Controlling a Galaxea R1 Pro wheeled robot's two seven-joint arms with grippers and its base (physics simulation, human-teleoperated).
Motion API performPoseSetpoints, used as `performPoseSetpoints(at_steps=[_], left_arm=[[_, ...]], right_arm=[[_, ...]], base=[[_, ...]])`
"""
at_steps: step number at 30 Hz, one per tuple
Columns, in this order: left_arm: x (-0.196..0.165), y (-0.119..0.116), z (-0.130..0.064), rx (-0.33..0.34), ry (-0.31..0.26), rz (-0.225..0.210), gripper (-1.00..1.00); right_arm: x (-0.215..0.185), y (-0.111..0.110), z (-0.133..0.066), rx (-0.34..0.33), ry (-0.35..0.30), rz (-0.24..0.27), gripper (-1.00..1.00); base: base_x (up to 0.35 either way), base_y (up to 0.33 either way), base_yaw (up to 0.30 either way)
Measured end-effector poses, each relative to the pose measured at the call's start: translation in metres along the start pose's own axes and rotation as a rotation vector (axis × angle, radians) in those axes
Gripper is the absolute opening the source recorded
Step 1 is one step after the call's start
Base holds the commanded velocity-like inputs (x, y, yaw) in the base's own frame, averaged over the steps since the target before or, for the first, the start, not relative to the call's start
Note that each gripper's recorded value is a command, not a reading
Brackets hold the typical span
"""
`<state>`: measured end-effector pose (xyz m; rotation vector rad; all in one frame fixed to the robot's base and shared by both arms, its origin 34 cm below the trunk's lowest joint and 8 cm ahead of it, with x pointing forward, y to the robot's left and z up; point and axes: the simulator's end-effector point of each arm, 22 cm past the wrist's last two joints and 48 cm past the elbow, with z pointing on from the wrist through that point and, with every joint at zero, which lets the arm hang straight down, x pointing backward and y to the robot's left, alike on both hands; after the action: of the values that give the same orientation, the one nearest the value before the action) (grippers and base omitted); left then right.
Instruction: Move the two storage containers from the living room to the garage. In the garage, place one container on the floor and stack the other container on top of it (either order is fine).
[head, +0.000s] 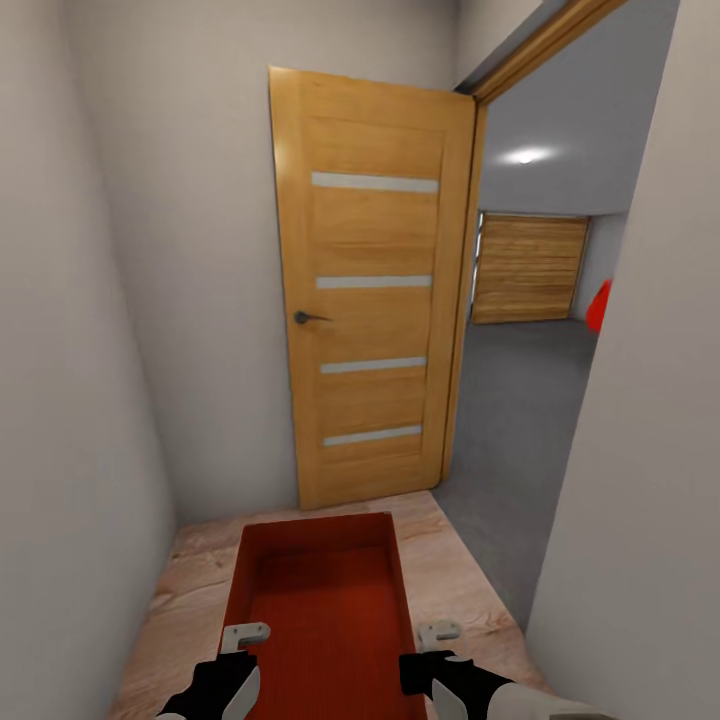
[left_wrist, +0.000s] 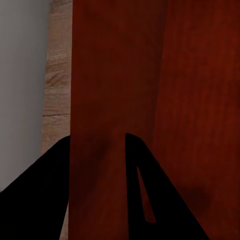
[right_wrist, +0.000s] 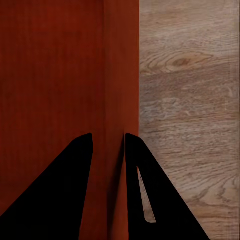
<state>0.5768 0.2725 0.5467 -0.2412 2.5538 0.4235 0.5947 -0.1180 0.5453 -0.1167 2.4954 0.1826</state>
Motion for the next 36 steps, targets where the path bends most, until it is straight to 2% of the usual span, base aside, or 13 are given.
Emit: performPoseSetpoints(at_steps=[24,36], left_arm=[[-0.0001,0.0001,0.0001,0.001,0.0,0.0,-1.0],[-0.001,0.0001,-0.0005,0.001,-0.002,-0.001,-1.0]], right_arm=[[0.0001,0.0001,0.0,0.0,0.0,0.0,-1.0],[-0.0009,0.0001,-0.0006,0.0,-0.002,0.0,-1.0]], base=[[0.344,0.026,-0.004],[0.344,0.12,-0.259]])
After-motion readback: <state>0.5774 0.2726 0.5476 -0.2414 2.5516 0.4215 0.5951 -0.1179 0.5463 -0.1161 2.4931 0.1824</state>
